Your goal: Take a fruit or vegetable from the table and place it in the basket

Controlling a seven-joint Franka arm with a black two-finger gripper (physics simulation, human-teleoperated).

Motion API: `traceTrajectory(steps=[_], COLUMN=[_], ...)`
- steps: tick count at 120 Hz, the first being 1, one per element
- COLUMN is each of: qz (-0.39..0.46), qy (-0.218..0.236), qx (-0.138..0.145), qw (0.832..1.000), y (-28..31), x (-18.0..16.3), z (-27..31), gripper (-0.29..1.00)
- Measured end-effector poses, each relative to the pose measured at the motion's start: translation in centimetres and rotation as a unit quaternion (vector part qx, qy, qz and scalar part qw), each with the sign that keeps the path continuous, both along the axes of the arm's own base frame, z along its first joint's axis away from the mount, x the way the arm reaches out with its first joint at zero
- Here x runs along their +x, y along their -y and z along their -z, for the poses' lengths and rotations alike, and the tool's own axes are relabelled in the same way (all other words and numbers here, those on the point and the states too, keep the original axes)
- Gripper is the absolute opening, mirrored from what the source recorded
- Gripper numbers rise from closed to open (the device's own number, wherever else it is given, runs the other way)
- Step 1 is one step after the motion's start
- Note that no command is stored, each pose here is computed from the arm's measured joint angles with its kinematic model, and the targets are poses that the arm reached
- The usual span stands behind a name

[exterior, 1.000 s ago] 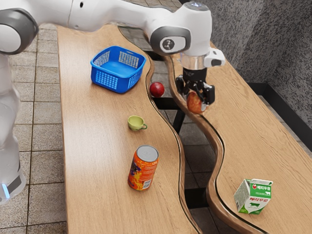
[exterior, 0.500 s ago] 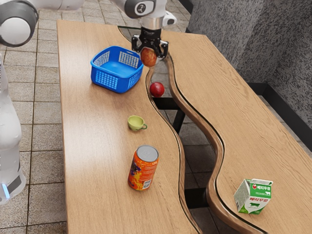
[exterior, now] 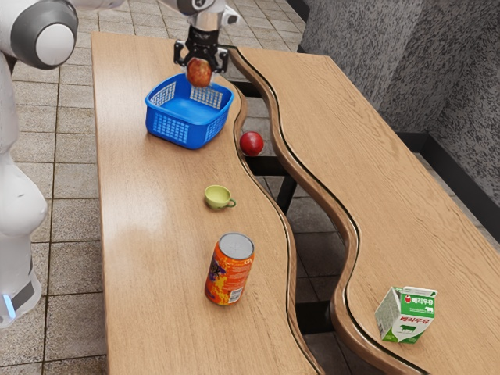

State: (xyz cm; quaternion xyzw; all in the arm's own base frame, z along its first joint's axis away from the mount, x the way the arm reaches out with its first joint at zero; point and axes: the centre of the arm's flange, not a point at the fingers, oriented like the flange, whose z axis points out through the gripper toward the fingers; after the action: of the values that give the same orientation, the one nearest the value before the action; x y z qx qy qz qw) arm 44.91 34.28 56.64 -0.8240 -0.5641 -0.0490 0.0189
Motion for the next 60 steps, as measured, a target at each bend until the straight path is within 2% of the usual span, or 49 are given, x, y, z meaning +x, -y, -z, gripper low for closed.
traceTrajectory(steps=[17, 25, 39, 52, 60], qz=[0.000, -0.001, 0.001, 0.039, 0.068], qy=[-0.001, 0.002, 0.025, 0.050, 0.081], qx=[-0.008, -0.015, -0.009, 0.004, -0.008], qw=[1.000, 1.000, 1.000, 0.998, 0.994], y=[-1.5, -1.9, -1.5, 2.2, 7.8], x=[-0.5, -0.9, -2.3, -1.5, 0.8], z=[0.6, 0.8, -1.6, -4.7, -6.8], gripper=[0.32, 0.49, 0.61, 0.66, 0.68])
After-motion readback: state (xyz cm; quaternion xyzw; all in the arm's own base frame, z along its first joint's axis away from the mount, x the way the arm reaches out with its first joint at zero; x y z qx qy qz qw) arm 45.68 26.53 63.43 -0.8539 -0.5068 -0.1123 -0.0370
